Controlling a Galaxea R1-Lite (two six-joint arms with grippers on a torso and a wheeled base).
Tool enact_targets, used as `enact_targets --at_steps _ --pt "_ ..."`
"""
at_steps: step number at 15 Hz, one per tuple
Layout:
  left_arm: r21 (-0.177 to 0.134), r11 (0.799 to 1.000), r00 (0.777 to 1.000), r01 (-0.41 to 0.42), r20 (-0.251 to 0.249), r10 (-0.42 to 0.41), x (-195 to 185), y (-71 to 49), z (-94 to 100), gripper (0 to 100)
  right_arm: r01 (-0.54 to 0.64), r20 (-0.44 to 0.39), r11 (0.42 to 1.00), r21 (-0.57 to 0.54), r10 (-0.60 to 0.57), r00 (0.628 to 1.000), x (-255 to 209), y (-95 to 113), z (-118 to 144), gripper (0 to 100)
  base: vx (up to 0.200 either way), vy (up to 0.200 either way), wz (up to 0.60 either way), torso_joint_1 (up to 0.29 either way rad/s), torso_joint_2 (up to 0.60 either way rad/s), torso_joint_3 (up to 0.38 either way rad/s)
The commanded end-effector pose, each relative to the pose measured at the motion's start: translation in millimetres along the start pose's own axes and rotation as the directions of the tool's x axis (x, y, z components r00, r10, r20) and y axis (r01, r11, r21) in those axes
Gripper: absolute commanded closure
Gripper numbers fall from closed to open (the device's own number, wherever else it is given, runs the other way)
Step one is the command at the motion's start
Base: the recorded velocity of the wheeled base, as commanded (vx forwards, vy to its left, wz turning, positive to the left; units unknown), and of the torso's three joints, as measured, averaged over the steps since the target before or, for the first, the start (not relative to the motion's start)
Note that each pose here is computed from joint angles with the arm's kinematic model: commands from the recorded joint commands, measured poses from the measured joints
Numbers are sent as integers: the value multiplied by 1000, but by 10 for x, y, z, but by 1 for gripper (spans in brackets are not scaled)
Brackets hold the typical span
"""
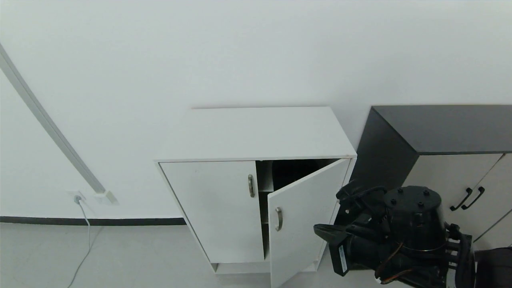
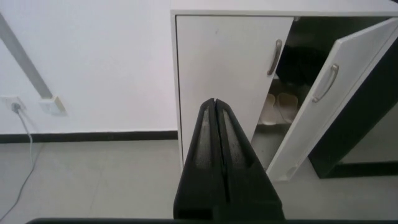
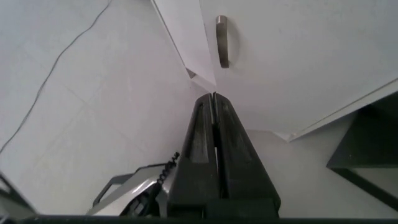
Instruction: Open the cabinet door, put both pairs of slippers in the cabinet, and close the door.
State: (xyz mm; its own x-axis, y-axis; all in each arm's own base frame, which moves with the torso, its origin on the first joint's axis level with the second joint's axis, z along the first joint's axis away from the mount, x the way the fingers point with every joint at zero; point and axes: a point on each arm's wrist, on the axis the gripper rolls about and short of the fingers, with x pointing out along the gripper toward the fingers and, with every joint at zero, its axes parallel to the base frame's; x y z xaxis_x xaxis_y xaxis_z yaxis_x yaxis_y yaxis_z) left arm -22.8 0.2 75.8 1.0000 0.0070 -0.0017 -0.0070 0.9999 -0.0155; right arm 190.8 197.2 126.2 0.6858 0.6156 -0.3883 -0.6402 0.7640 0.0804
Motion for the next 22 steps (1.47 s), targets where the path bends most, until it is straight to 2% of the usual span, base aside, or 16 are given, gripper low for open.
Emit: enact_targets --at_steps 1,6,9,22 --pt "0 1000 1000 -1 -1 1 1 0 0 100 -5 1 1000 -1 5 1000 -16 13 -5 100 0 0 0 0 0 0" --pt "-1 1000 1000 -1 -1 1 1 0 0 100 3 0 1000 5 -3 1000 332 16 -6 100 0 0 0 0 0 0" --pt "-1 1000 1000 -1 -1 1 1 0 0 100 27 -17 1000 11 -27 999 625 -52 -108 100 0 0 0 0 0 0" --pt "-3 1000 1000 -2 -1 2 1 0 0 100 105 50 994 40 -107 993 1358 -329 -8 100 0 0 0 0 0 0"
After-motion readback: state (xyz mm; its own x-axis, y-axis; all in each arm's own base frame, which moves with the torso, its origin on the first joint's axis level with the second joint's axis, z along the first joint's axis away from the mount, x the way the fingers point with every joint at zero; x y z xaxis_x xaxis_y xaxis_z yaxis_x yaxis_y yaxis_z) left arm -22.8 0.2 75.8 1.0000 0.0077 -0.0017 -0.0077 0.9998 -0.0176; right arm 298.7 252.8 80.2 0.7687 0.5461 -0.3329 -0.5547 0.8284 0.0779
